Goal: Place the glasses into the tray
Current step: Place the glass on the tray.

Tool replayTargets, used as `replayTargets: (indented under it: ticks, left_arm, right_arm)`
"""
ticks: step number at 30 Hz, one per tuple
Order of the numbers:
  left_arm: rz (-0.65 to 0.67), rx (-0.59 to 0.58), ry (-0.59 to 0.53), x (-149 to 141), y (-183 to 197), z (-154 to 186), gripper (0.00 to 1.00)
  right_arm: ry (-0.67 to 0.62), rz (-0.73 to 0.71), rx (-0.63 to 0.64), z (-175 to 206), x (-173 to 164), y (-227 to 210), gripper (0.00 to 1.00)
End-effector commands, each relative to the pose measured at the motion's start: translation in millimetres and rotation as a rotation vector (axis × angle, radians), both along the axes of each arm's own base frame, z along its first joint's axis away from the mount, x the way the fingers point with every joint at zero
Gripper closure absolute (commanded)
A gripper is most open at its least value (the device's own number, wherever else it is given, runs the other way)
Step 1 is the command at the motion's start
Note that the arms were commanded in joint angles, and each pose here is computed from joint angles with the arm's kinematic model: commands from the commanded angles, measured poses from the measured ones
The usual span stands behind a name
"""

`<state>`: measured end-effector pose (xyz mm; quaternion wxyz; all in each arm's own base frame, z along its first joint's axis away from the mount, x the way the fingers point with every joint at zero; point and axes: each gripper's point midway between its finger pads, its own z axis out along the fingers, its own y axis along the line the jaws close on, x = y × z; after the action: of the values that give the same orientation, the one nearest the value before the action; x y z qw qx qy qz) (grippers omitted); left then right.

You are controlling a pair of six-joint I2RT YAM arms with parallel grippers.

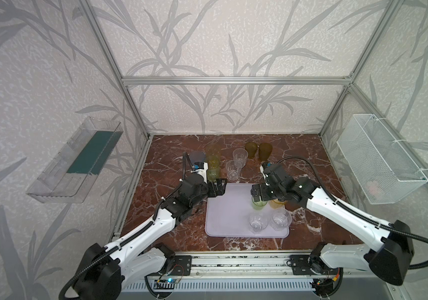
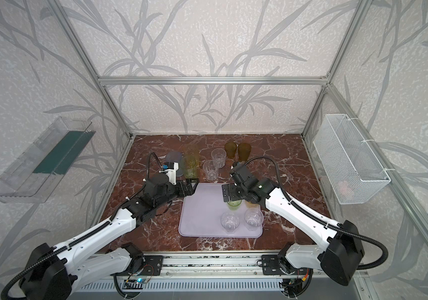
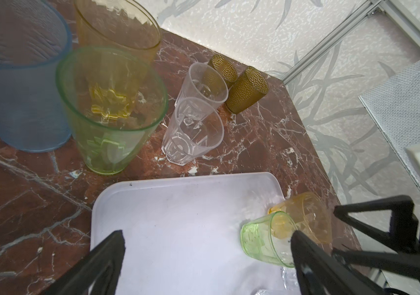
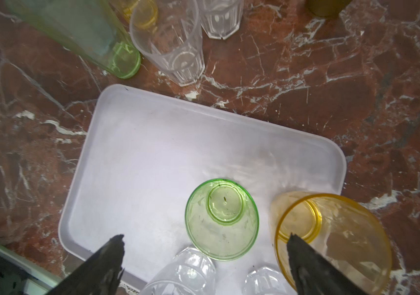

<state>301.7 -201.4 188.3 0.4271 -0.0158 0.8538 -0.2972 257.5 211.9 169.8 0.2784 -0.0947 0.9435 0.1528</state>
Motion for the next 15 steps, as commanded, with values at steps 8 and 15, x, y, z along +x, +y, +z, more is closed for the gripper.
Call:
replayTargets:
  ticks: [8,15]
  left_arm:
    - [-0.013,0.143,0.065,37.6,-19.6,-5.9,0.01]
    - [-0.055,0.139,0.086,47.2,-36.0,-7.8,0.01]
  right_arm:
    - [0.022,-0.048,0.216,-0.8,4.9,-12.8,0.01]
    - [0.015,-0.069,0.276,0.0,6.3,-21.9,0.01]
